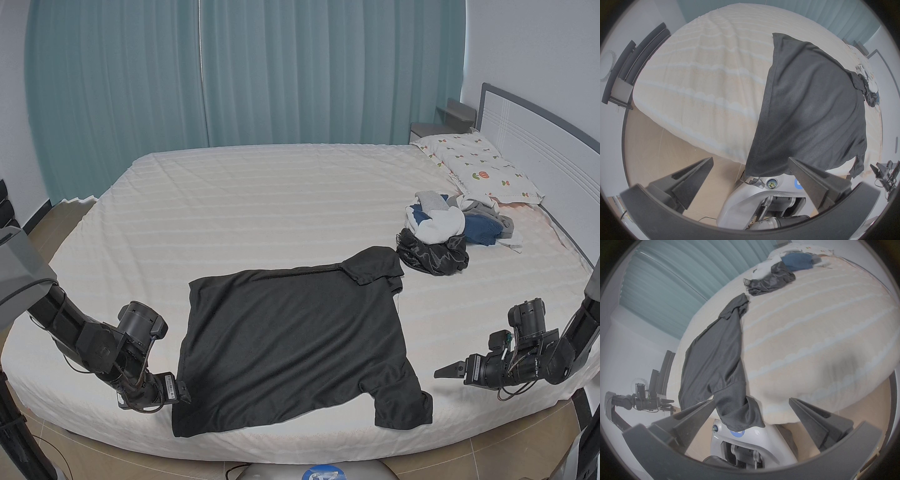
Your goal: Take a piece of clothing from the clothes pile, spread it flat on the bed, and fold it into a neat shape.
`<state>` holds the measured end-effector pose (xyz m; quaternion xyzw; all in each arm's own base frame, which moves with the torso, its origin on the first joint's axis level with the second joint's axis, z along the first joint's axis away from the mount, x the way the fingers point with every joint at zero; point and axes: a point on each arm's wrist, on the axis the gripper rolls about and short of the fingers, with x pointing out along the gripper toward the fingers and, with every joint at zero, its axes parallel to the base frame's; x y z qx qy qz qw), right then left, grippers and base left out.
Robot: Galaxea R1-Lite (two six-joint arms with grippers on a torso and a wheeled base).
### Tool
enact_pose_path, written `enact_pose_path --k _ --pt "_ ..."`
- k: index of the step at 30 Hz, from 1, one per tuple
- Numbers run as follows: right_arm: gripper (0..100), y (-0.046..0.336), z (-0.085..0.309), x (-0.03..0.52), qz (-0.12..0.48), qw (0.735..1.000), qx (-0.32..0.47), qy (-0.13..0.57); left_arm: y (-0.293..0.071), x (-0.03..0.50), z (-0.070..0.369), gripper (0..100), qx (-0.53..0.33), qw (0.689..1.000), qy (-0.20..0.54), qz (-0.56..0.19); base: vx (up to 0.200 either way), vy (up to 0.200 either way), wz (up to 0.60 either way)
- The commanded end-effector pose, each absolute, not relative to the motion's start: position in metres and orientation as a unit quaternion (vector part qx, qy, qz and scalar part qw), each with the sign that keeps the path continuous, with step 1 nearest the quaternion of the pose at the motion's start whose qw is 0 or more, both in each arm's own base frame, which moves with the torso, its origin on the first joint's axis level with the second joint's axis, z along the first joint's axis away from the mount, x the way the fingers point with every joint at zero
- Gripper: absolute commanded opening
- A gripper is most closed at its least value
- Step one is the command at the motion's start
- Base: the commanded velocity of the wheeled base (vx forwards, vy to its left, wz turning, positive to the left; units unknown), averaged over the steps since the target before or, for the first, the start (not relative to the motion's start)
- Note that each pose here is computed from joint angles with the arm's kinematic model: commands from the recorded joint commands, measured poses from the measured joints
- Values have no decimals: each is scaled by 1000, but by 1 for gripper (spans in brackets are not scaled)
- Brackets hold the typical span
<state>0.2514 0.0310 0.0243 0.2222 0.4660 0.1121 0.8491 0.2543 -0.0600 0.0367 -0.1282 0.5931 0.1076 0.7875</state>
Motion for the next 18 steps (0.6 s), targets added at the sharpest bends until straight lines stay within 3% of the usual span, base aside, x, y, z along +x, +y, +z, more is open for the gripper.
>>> enact_pose_path --k 1,8,9,18 --pt "100 42 -8 242 134 831 219 493 -61 262 36 100 -141 798 577 101 0 0 0" --pt "100 58 -26 242 158 829 208 494 -56 266 37 100 -165 798 572 93 0 0 0" --pt "0 60 -29 241 160 828 207 497 -55 267 38 100 -170 797 572 91 0 0 0" --pt "0 52 -29 232 146 833 202 493 -47 273 40 100 -192 795 568 88 0 0 0"
